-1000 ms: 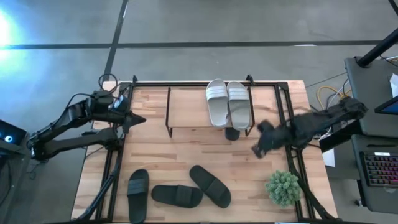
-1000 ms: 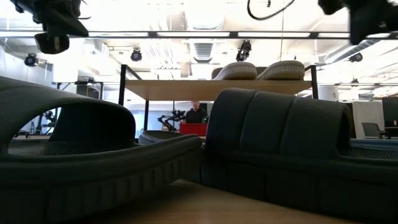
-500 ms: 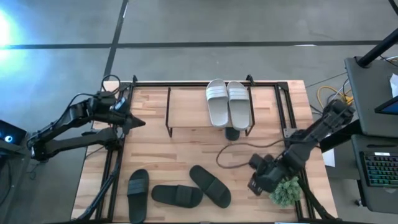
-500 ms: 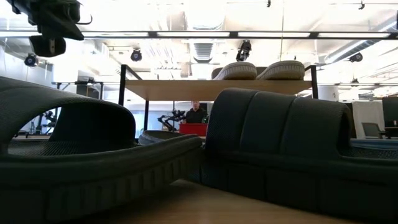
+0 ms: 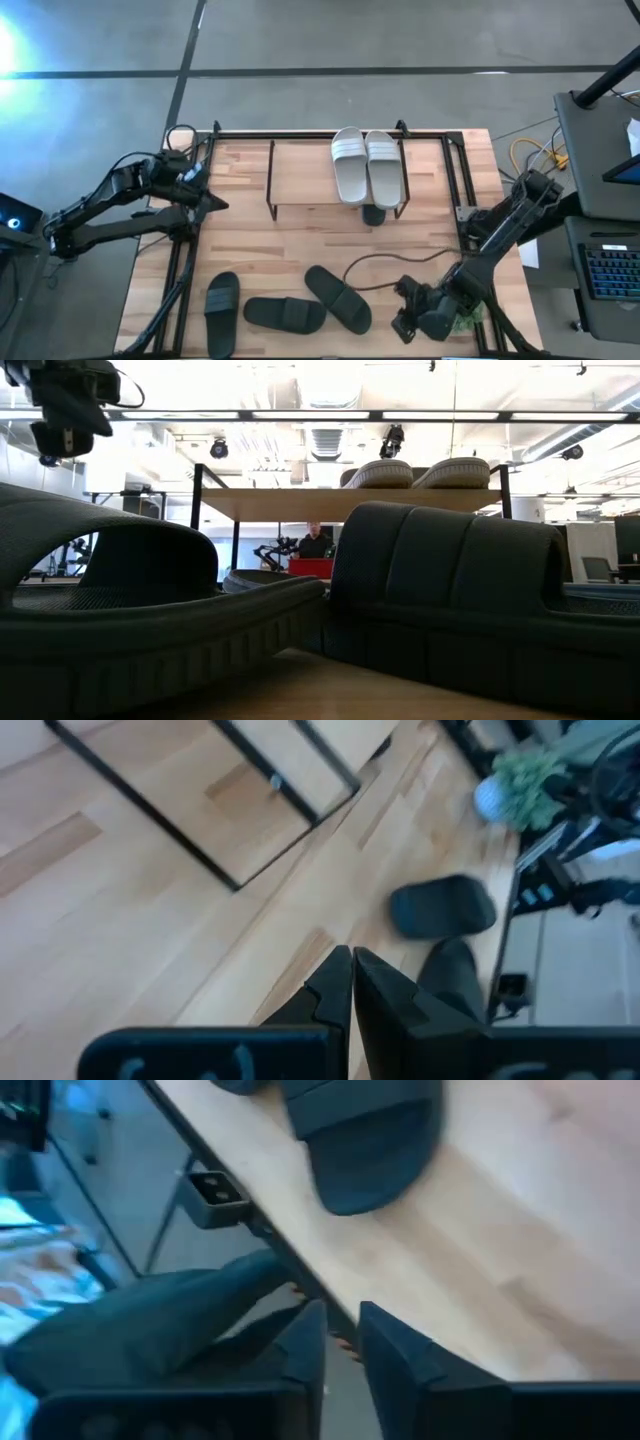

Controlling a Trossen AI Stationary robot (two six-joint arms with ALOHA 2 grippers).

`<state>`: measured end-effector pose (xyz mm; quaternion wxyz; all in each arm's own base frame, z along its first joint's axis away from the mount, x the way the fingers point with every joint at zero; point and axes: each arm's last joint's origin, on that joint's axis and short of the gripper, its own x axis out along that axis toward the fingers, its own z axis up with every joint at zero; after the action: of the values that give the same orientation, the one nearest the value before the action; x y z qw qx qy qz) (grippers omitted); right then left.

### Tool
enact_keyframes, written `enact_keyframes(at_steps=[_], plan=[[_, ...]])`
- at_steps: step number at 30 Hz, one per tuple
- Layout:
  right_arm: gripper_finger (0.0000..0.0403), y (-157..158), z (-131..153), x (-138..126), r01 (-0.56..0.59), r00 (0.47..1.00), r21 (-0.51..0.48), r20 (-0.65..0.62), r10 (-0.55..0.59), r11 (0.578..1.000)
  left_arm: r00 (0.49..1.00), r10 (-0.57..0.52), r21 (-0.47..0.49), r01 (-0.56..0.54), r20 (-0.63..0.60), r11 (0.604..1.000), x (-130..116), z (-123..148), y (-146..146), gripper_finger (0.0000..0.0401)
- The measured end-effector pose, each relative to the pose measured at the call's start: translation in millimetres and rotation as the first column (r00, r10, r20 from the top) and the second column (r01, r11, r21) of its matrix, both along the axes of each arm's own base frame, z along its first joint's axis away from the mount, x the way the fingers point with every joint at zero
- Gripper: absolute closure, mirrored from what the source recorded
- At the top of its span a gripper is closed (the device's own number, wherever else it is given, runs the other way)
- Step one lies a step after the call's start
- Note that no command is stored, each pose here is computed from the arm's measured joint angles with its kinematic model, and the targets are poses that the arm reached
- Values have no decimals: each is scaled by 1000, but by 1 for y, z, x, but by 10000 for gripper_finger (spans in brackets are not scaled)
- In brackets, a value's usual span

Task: Pick and place slides into the shelf
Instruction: Put the black slipper under the shelf

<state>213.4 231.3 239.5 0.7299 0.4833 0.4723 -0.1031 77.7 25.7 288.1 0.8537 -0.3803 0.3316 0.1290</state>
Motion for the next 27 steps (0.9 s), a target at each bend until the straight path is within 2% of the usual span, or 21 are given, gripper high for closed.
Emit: enact_keyframes(at_steps=[3, 6, 8, 10, 12, 14, 18, 22, 25, 27], plan=[[304, 11, -13, 12, 83, 996, 50, 40, -86, 995, 999, -31, 21, 32, -28, 999, -3, -2, -1, 401], [271, 22, -27, 29, 248, 959, 130, 106, -262, 960, 997, -69, 56, 71, -41, 996, -6, -3, -3, 401], [256, 28, -36, 39, 386, 891, 213, 166, -422, 898, 995, -88, 77, 91, -37, 993, -8, -3, -4, 401], [245, 33, -47, 48, 502, 789, 304, 223, -573, 810, 994, -106, 92, 109, -40, 990, -12, -4, -6, 401], [239, 38, -56, 56, 570, 706, 360, 245, -664, 739, 990, -135, 121, 138, -31, 983, -16, -3, -8, 401], [235, 47, -63, 64, 593, 682, 383, 228, -695, 708, 986, -162, 143, 166, -40, 976, -21, -4, -10, 401], [234, 64, -70, 83, 595, 701, 398, 168, -693, 698, 979, -199, 193, 201, -31, 960, -29, -4, -14, 401], [234, 77, -69, 96, 624, 695, 364, 146, -704, 692, 976, -215, 217, 215, -23, 952, -34, -4, -16, 401], [234, 82, -62, 101, 648, 697, 299, 136, -704, 700, 977, -214, 224, 212, -14, 951, -36, -4, -17, 401], [234, 83, -58, 101, 658, 714, 222, 119, -690, 719, 976, -217, 230, 213, -9, 950, -37, -4, -18, 401]])
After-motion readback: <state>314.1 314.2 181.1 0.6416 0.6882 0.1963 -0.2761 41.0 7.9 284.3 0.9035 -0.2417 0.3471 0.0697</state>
